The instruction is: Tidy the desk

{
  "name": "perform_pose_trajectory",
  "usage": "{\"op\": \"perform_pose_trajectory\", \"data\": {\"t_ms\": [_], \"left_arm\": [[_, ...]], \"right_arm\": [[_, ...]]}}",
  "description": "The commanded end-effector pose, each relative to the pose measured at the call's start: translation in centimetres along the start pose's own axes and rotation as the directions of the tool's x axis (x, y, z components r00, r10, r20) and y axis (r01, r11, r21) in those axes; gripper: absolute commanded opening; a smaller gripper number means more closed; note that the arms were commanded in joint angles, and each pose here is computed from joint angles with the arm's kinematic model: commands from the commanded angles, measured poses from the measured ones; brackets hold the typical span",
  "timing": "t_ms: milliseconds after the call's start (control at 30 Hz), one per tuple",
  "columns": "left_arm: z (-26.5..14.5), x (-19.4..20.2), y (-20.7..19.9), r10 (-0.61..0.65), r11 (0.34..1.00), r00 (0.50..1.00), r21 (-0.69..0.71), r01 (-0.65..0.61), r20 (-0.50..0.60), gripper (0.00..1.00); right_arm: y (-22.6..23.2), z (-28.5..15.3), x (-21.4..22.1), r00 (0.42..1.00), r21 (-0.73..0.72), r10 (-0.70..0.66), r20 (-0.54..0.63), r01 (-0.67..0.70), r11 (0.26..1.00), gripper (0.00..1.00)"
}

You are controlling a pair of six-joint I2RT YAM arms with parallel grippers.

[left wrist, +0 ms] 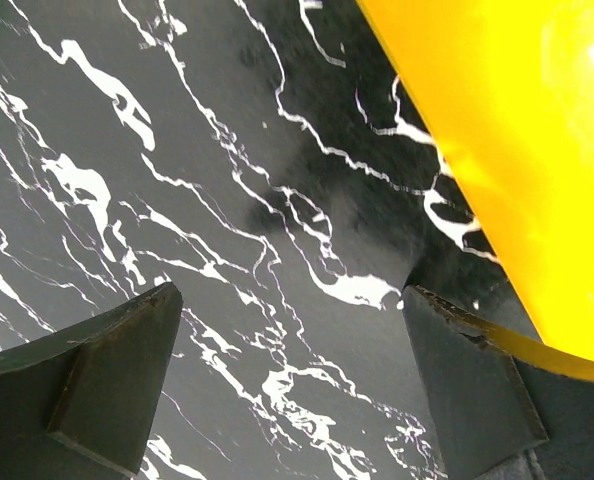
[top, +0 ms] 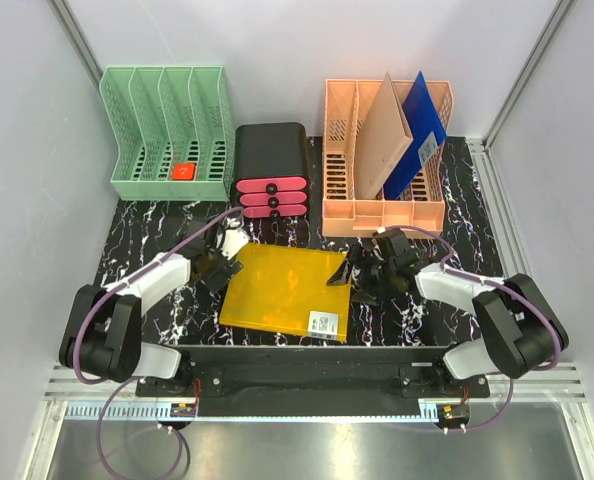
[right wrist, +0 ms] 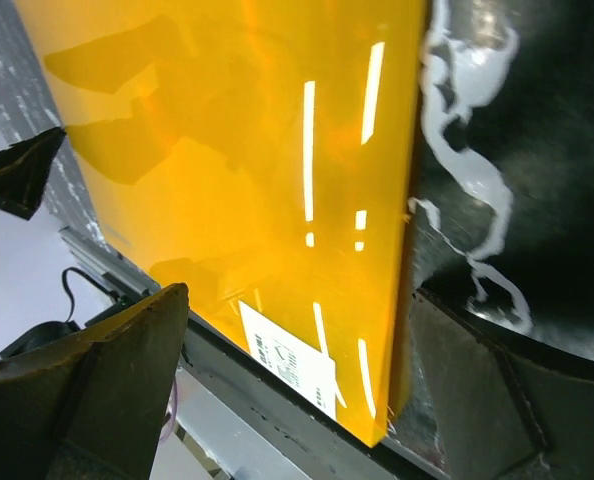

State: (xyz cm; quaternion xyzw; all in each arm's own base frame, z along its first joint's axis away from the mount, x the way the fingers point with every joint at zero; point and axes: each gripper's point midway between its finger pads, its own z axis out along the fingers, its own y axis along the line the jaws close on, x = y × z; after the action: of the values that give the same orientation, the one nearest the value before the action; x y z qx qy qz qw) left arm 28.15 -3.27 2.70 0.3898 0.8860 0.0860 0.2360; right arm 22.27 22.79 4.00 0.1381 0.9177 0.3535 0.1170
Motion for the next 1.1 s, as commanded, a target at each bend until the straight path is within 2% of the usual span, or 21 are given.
{"op": "perform_pose_trajectory", "data": {"t_ms": [0,400,533,1067], "left_arm": [[1.3,1.3,-1.4,0.01,1.0,0.998,0.027,-0.008,-0.06,0.99],[2.3,1.4,-3.6,0.06,0.997,0.992,0.057,-0.054,-0.112,0.99],[2.2,2.1,-3.7,0.076,0.996,0.989,0.055,-0.069,-0.129,0.99],[2.3,2.3,-4.4,0.106,0.993,0.981,0.065,-0.097,-0.164,0.99]], "right_arm": [[-1.2,1.5,0.4,1.0,0.034,-0.006,-0.005,0.006,0.999,1.0],[-2.9,2.4,1.7,1.0,0.06,0.009,-0.019,-0.008,0.998,1.0],[-3.0,1.8,1.1,1.0,0.085,-0.026,0.012,0.025,0.996,1.0],[-4.4,2.2,1.4,1.0,0.147,-0.024,-0.009,0.025,0.989,1.0]]}}
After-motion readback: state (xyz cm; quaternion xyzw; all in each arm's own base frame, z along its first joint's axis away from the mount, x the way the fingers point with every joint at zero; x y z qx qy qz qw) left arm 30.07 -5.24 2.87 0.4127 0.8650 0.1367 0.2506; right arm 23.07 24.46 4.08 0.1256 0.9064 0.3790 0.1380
